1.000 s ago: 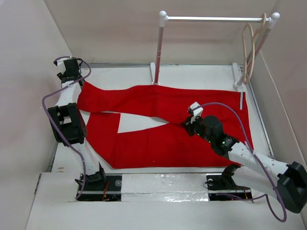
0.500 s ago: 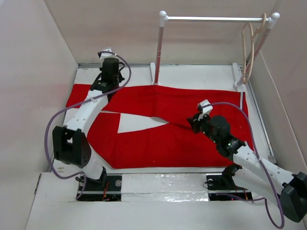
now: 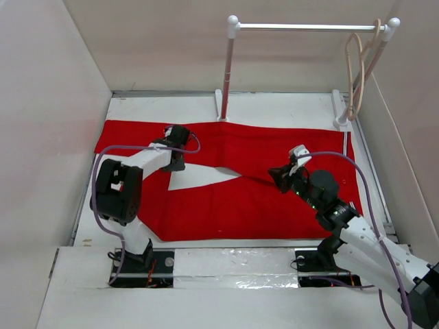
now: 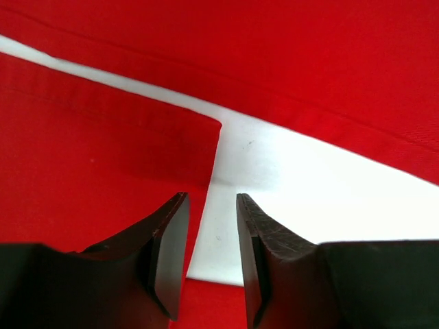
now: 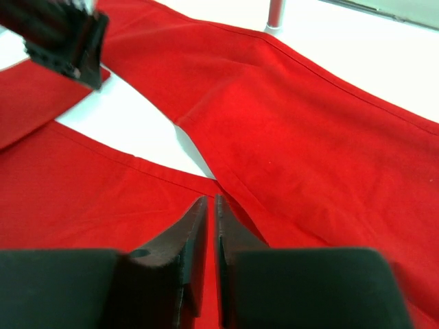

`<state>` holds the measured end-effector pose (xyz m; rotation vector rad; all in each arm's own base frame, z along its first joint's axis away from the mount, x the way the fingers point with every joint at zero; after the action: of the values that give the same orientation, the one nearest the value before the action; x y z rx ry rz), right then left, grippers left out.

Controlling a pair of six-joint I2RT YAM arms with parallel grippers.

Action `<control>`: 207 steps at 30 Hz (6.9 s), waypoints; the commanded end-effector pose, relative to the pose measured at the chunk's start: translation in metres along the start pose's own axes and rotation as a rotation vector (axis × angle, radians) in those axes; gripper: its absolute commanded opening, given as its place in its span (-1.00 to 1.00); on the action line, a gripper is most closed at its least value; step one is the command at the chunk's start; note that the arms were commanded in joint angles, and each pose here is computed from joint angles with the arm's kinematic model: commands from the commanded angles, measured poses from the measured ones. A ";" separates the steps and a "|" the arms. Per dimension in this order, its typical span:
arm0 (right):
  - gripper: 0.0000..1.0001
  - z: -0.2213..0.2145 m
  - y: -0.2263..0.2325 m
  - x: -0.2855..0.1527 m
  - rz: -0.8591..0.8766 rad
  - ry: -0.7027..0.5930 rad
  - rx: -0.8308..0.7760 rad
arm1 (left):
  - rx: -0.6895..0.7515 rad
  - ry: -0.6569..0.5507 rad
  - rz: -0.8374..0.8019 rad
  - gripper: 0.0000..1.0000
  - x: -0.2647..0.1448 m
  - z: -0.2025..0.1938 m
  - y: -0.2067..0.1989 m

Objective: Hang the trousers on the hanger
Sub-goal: Fold the trousers at the center of the board.

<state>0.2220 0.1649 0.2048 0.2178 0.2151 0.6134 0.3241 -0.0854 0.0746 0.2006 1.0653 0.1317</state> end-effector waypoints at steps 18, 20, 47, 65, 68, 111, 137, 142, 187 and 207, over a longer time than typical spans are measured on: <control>-0.52 0.011 0.000 -0.007 0.006 -0.062 0.003 | -0.016 0.102 0.142 -0.76 0.042 -0.011 0.016; -0.53 0.010 -0.001 -0.008 -0.003 -0.064 0.005 | -0.022 0.096 0.128 -1.00 0.039 -0.008 0.015; -0.33 -0.046 -0.200 -0.085 -0.978 -0.025 0.436 | -0.541 -1.095 -0.295 -1.00 -0.299 0.037 0.113; 0.57 -0.050 -0.294 -0.140 -1.129 0.025 0.728 | -0.405 -1.224 -0.483 -1.00 -0.330 0.002 0.099; 0.56 -0.052 -0.298 -0.136 -1.069 0.006 0.745 | -0.405 -1.228 -0.483 -1.00 -0.331 0.000 0.100; -0.54 -0.058 -0.223 -0.229 -1.513 -0.236 0.878 | -0.387 -1.297 -0.585 -1.00 -0.355 -0.010 0.097; -0.04 -0.104 -0.232 -0.222 -1.682 -0.008 1.123 | -0.409 -1.273 -0.495 -1.00 -0.350 -0.010 0.107; -0.05 -0.103 -0.233 -0.220 -1.686 -0.071 1.133 | -0.418 -1.274 -0.484 -1.00 -0.350 -0.011 0.109; -1.00 0.081 -0.237 -0.173 -1.346 -0.323 0.499 | -0.920 -0.735 0.427 -1.00 -0.159 0.056 0.202; -1.00 0.133 -0.330 -0.090 -1.263 -0.326 0.509 | -0.868 -0.704 0.694 -1.00 -0.123 0.120 0.246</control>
<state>0.3338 -0.1589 0.1993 0.6008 0.3693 -0.7900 0.3577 0.1059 0.2595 -0.1931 0.2421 0.9960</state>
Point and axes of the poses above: each gripper's point midway between its finger pads, its own x axis out along the fingers, its own y axis along the line the jaws close on, z = x × y, the point moved 4 cm from there along -x, back along the fingers, and after that the axes turned 10 degrees about x, right-handed, at the moved point
